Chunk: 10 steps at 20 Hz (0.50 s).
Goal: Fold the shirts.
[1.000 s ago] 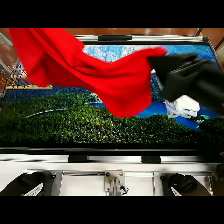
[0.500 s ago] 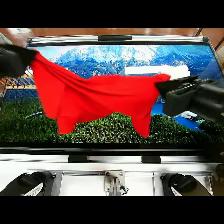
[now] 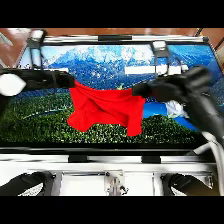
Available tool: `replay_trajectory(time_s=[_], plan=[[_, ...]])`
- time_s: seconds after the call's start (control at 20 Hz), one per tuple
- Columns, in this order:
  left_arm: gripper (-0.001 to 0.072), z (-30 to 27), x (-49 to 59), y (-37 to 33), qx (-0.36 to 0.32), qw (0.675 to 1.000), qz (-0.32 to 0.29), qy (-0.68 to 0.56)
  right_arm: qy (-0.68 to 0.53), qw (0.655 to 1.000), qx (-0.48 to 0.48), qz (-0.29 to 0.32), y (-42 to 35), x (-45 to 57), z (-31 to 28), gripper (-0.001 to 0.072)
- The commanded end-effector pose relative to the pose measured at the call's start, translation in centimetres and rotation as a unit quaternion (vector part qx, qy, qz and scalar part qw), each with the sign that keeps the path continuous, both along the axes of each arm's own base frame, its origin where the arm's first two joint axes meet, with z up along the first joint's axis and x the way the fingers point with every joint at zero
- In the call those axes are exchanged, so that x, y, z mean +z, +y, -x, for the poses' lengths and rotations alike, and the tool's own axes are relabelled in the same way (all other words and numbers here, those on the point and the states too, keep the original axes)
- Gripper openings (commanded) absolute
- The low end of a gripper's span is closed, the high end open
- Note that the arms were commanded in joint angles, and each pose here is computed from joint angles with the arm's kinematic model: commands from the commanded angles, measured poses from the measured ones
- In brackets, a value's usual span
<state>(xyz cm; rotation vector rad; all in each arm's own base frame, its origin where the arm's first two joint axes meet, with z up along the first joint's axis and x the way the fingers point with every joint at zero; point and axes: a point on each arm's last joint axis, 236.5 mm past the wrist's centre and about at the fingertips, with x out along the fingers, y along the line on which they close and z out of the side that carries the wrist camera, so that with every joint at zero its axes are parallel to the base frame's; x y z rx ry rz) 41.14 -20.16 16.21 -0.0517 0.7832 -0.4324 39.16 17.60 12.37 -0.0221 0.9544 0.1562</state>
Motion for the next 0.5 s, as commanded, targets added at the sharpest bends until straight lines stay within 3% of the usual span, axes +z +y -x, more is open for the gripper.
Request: replay_trajectory(time_s=[0.0, 0.05, 0.1, 0.15, 0.2, 0.3, 0.45], plan=[[0.0034, -1.8, -7.4, -2.1, 0.001, 0.997, 0.009, 0.081, 0.005, 0.999, -0.048, 0.003, 1.4, -6.6, -4.9, 0.007], [0.0077, -1.4, -9.5, -2.8, 0.001, 0.993, 0.017, 0.12, 0.017, 0.998, -0.056, -0.022, 2.7, -8.2, -5.4, 0.007], [0.0248, -0.6, -11.2, -3.3, 0.0, 0.987, 0.023, 0.159, 0.027, 0.997, -0.064, -0.046, 3.8, -9.6, -5.8, 0.0095], [0.0522, 0.4, -12.5, -3.4, -0.005, 0.982, 0.015, 0.19, 0.034, 0.995, -0.067, -0.061, 4.5, -10.4, -6.0, 0.0249], [0.0698, 1.3, -13.3, -2.5, -0.014, 0.977, -0.007, 0.211, 0.036, 0.995, -0.067, -0.061, 4.6, -10.7, -6.0, 0.0494], [0.0675, 2.7, -13.6, 1.9, -0.024, 0.966, -0.082, 0.245, 0.029, 0.997, -0.056, -0.037, 3.3, -9.5, -5.8, 0.0509], [0.0673, 4.5, -12.2, 11.7, 0.025, 0.939, -0.174, 0.296, 0.029, 0.999, -0.041, 0.011, -2.1, -5.9, -4.6, 0.0509]])
